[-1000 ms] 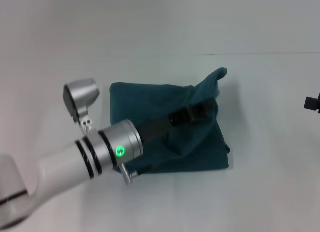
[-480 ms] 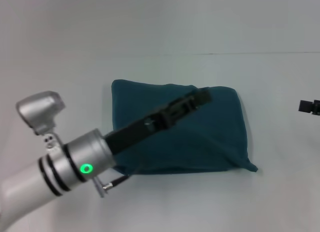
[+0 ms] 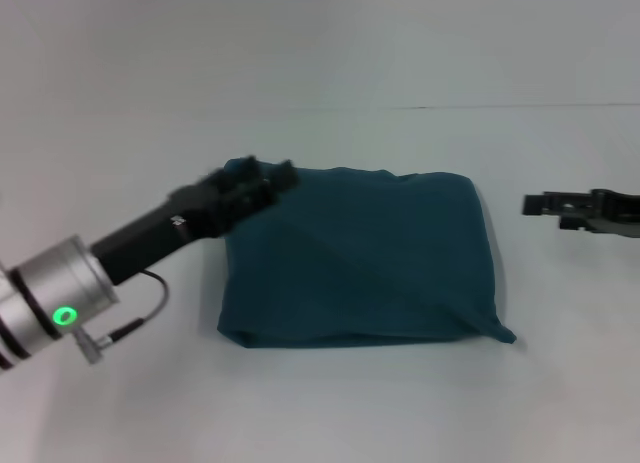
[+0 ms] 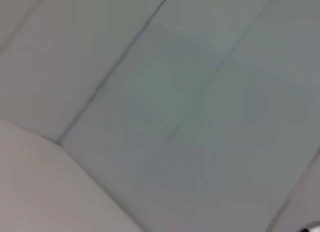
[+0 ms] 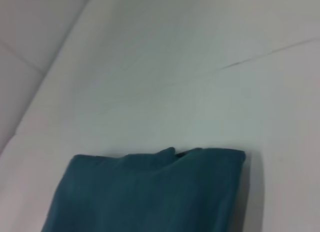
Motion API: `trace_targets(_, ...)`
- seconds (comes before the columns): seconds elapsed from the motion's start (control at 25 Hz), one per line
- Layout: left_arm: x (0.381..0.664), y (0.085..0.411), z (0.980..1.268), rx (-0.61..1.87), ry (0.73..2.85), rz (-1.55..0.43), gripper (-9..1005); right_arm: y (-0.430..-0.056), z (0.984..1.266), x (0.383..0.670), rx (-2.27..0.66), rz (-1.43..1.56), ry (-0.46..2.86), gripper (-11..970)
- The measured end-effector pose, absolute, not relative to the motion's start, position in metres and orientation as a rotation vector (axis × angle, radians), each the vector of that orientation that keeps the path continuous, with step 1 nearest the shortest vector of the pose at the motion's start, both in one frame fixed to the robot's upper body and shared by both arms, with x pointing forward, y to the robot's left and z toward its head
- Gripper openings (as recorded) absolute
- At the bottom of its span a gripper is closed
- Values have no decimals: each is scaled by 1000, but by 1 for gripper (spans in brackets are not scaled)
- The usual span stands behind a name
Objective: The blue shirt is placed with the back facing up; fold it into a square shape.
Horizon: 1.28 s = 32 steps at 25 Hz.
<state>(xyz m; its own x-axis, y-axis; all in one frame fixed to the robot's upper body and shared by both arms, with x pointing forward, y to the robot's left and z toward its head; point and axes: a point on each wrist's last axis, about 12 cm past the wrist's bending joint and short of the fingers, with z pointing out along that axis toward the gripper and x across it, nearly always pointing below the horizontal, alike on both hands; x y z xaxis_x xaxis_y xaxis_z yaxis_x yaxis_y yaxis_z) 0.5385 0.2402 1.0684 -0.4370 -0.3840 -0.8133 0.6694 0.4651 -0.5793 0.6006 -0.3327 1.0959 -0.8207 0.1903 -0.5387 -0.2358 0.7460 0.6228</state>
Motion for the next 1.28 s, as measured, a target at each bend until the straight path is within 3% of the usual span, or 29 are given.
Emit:
trace_targets(0.28, 553, 269, 1074, 273, 1691, -1012, 899, -298, 1090, 613, -28, 968, 2314, 900)
trace_targets(0.68, 581, 273, 1064, 109, 1841, -836, 894, -311, 1094, 610, 23, 987, 2276, 898)
trace_targets(1.0, 585, 265, 1064, 83, 1852, -867, 890, -319, 1093, 609, 42, 972, 2293, 897)
trace_targets(1.28, 578, 270, 1064, 93, 1844, -896, 887, -294, 1075, 612, 86, 963, 2320, 895)
